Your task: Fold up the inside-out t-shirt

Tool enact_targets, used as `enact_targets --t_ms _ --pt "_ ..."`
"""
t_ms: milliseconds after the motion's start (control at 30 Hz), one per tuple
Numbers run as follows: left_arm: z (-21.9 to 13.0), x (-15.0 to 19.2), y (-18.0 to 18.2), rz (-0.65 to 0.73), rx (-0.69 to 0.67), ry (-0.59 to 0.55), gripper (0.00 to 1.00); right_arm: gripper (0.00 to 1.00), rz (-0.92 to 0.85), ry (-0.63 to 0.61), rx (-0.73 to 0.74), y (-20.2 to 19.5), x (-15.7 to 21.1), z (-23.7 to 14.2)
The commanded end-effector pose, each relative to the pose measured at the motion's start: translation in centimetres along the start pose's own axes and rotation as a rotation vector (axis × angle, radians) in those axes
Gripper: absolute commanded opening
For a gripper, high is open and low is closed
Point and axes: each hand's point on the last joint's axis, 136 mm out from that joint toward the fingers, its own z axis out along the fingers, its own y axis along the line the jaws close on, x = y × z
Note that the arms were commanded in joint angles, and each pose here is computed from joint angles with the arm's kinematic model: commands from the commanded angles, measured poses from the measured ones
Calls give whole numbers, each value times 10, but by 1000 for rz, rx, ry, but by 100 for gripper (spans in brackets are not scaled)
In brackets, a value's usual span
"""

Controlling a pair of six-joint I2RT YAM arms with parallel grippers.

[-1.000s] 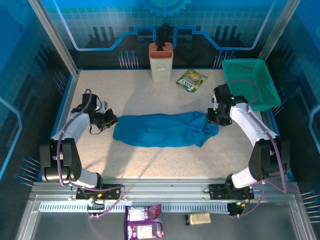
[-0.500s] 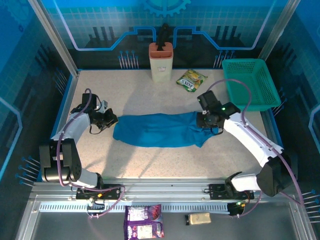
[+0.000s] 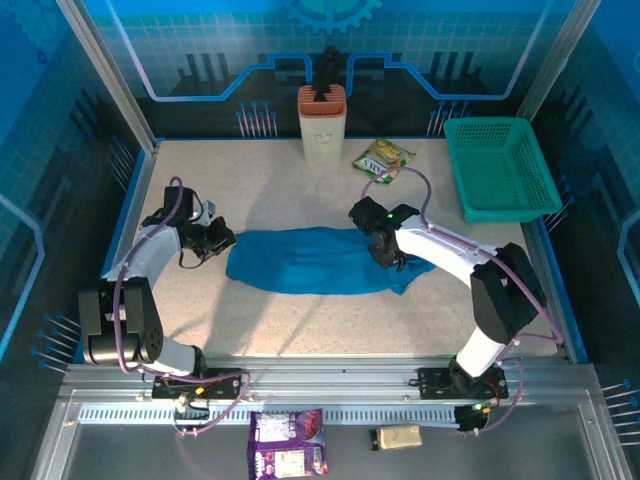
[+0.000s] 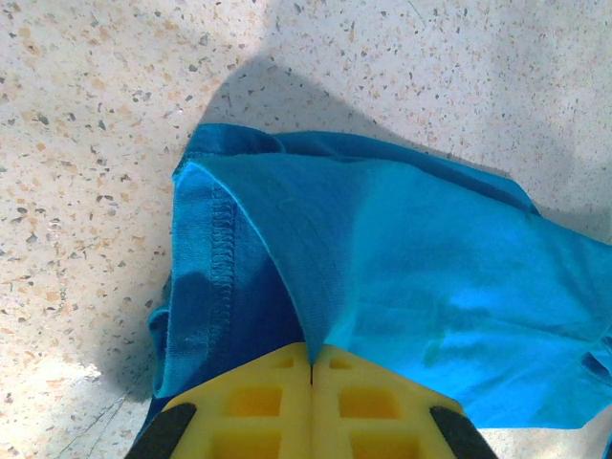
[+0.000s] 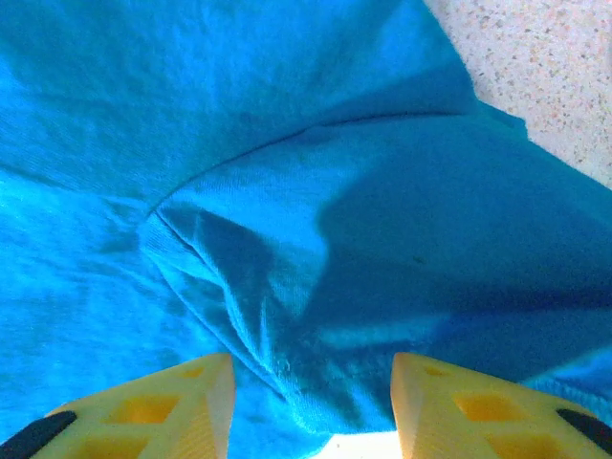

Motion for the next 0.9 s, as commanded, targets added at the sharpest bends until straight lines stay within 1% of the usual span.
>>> enact_targets --t_ms 0,67,233,367,433,500,600,767,867 --pt "-10 -5 -7 4 20 -29 0 46 -126 11 18 3 -2 2" --pt "-10 -5 -6 6 18 -30 0 46 -138 25 16 5 -2 6" --pt "-10 -6 -6 5 14 -33 0 41 -140 66 65 -2 -1 16" --pt "-10 -6 -6 5 13 -32 0 43 -143 93 54 -5 3 20" --pt "-10 -7 -6 5 14 -32 0 41 -140 98 48 -7 4 21" --pt "-10 -8 -7 7 15 -34 0 37 -137 97 50 -10 4 21" --pt "-10 -8 -7 7 12 -36 0 26 -129 96 53 -14 4 20" --pt "-16 -15 -14 14 28 -56 0 0 -94 60 63 -28 -3 8" --pt "-33 -30 -34 36 70 -108 0 0 -49 0 85 -48 -16 -11"
